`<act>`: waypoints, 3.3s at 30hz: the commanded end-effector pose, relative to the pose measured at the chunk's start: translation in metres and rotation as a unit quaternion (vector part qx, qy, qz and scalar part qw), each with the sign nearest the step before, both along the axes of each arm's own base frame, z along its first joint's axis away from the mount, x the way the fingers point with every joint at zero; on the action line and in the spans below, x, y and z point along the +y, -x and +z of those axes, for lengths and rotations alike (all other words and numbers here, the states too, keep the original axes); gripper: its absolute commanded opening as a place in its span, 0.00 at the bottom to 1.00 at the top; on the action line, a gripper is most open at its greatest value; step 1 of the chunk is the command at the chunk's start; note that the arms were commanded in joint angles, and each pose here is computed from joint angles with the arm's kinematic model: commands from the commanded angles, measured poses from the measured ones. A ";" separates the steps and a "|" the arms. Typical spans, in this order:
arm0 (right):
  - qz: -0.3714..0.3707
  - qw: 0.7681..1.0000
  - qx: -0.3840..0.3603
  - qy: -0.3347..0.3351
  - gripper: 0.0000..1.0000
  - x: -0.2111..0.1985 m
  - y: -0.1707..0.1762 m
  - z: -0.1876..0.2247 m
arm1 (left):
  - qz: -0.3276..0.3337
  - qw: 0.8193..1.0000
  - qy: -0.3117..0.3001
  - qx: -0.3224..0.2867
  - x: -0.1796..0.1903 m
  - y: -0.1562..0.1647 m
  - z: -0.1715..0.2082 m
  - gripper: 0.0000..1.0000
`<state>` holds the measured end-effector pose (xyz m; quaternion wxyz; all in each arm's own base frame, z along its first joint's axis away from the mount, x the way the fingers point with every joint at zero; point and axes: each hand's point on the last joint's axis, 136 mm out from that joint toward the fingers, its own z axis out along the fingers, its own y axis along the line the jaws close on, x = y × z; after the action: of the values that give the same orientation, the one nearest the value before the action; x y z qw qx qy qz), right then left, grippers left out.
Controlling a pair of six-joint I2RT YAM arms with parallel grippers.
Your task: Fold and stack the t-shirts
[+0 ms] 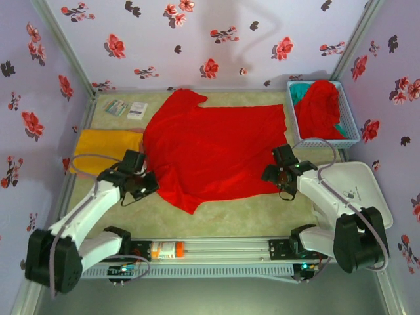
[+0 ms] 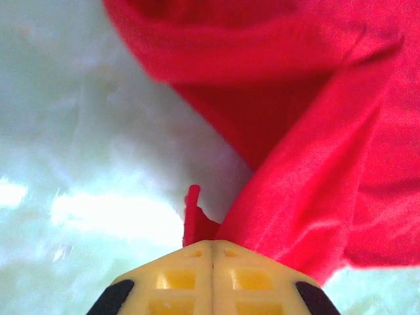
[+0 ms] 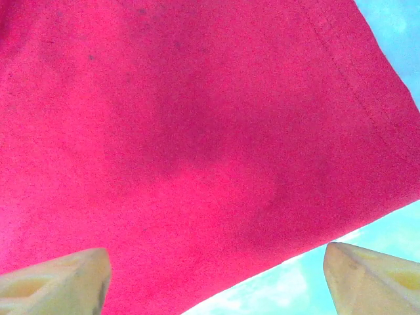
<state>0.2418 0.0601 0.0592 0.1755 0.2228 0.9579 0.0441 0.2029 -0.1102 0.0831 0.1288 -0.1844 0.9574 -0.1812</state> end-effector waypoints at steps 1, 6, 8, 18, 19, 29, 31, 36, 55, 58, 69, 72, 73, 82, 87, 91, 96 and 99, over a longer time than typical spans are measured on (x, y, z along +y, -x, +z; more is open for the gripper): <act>0.005 1.000 0.000 0.009 0.85 -0.004 0.002 0.002 | 0.027 0.996 -0.030 0.082 0.022 0.060 -0.010 0.00; 0.003 1.000 0.004 0.014 0.85 -0.007 0.002 0.001 | 0.073 0.991 -0.043 0.100 0.045 0.105 -0.007 0.00; 0.000 1.000 0.008 0.019 0.85 -0.009 0.004 0.001 | 0.089 0.992 -0.023 0.091 0.043 0.111 -0.007 0.00; -0.073 0.994 0.011 0.078 0.90 -0.046 0.022 0.007 | 0.084 0.994 0.008 0.068 0.025 0.089 -0.006 0.00; -0.082 0.994 0.011 0.077 0.90 -0.050 0.024 0.007 | 0.080 0.995 0.009 0.065 0.022 0.085 -0.004 0.00; -0.138 0.990 0.007 0.041 0.71 -0.064 0.029 -0.012 | 0.062 0.997 -0.013 0.046 0.022 0.072 0.005 0.00; -0.133 0.990 0.014 0.033 0.68 -0.061 0.025 -0.018 | 0.058 0.997 -0.013 0.047 0.022 0.072 0.005 0.00; -0.128 0.991 0.011 0.026 0.61 -0.057 0.008 -0.026 | 0.053 0.998 -0.015 0.042 0.022 0.071 0.008 0.00; -0.108 0.994 0.018 0.021 0.00 -0.053 0.008 -0.029 | 0.040 0.999 -0.009 0.036 0.021 0.074 0.015 0.00; -0.107 0.994 0.014 0.021 0.00 -0.054 0.015 -0.023 | 0.038 0.999 -0.010 0.035 0.021 0.073 0.016 0.00; -0.103 0.994 0.001 0.025 0.44 -0.057 0.020 -0.008 | 0.034 0.999 -0.015 0.030 0.021 0.071 0.019 0.00; -0.102 0.995 0.016 0.016 0.61 -0.053 0.017 -0.020 | 0.033 0.999 -0.014 0.029 0.021 0.071 0.019 0.00; -0.102 0.995 0.019 0.011 0.65 -0.051 0.016 -0.023 | 0.033 0.999 -0.014 0.029 0.021 0.071 0.019 0.00; -0.106 0.993 0.047 0.009 0.46 -0.047 0.009 -0.046 | 0.033 0.999 -0.012 0.026 0.021 0.071 0.019 0.00; -0.108 0.993 0.050 0.010 0.14 -0.048 0.012 -0.047 | 0.033 0.999 -0.014 0.028 0.022 0.072 0.018 0.00; -0.107 0.993 0.039 0.013 0.00 -0.050 0.015 -0.038 | 0.033 0.999 -0.012 0.026 0.022 0.073 0.018 0.00; -0.095 0.995 0.023 0.002 0.00 -0.047 0.017 -0.028 | 0.027 1.000 -0.001 0.015 0.019 0.071 0.023 0.00; -0.089 0.996 0.010 -0.006 0.00 -0.045 0.017 -0.021 | 0.022 1.000 0.016 0.010 0.014 0.072 0.024 0.00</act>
<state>0.2331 0.0135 0.0365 0.1731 0.3192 0.9314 0.0270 0.1322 -0.0929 0.1035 0.1144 -0.2252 0.9507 -0.1798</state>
